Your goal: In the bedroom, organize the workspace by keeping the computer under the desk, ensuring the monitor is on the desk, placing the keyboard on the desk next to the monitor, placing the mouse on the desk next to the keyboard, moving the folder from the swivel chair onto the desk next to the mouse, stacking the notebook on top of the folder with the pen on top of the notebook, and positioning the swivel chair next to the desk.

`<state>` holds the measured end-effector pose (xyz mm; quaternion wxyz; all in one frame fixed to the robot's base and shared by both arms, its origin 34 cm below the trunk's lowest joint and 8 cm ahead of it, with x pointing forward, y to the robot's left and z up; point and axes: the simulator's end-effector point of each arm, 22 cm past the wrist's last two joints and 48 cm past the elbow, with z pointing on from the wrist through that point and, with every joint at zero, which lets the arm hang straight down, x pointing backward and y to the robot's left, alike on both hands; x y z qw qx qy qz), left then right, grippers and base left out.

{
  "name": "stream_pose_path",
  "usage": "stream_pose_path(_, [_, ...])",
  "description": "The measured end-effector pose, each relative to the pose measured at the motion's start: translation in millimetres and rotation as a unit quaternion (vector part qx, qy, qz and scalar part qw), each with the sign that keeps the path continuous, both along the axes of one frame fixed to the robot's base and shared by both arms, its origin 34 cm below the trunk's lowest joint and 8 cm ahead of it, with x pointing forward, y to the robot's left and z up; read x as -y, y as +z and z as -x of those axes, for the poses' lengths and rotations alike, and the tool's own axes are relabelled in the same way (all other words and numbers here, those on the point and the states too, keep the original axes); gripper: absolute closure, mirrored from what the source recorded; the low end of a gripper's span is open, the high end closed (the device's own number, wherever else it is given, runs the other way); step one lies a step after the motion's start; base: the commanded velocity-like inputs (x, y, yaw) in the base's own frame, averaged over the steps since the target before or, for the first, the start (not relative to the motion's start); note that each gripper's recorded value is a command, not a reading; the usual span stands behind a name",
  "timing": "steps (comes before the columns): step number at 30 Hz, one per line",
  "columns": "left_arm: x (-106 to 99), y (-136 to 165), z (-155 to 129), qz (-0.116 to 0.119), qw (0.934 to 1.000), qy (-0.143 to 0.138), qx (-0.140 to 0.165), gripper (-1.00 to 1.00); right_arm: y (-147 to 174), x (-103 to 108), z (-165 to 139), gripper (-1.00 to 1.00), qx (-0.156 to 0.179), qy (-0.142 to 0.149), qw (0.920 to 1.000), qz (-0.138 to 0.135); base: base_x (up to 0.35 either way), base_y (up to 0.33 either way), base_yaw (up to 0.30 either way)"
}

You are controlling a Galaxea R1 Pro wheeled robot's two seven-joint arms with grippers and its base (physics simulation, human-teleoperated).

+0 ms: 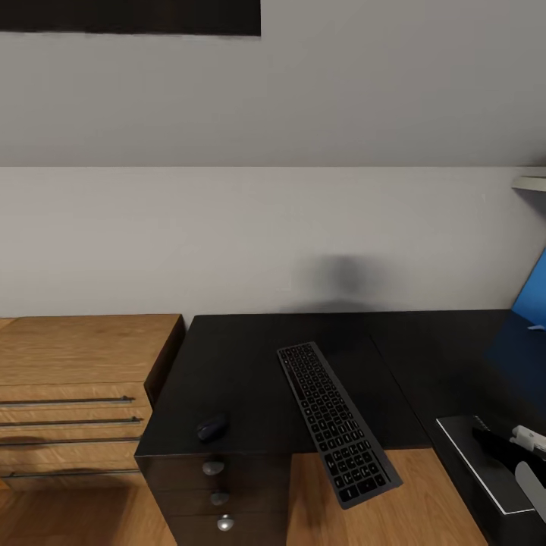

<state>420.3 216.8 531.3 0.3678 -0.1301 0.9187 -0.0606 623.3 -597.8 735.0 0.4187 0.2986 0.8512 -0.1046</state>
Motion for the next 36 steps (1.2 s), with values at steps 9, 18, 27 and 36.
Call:
stream_pose_path(9, [-2.3, -0.2, 0.1, -0.001, 1.0000, 0.001, 0.000, -1.00, 0.1, -0.1, 0.0, -1.00, 0.000, 0.000, 1.0000, 0.001, 0.000, 0.000, 0.000])
stream_pose_path(18, [-3.1, -0.7, 0.2, -0.001, 1.0000, 0.001, -0.001, -1.00, -0.6, -2.1, -1.4, -1.00, 0.002, 0.001, 1.0000, -0.002, -0.156, 0.000, 0.000])
stream_pose_path(27, [-3.5, -0.6, 0.4, -0.001, 1.0000, 0.002, -0.001, -1.00, -0.2, -1.8, -1.1, -1.00, 0.002, 0.001, 1.0000, -0.002, -0.040, 0.000, 0.000])
stream_pose_path(36, [-3.4, -0.7, 0.3, -0.001, 1.0000, 0.002, -0.002, -1.00, -0.5, -2.0, -1.3, -1.00, 0.002, 0.001, 1.0000, -0.002, -0.137, 0.000, 0.000])
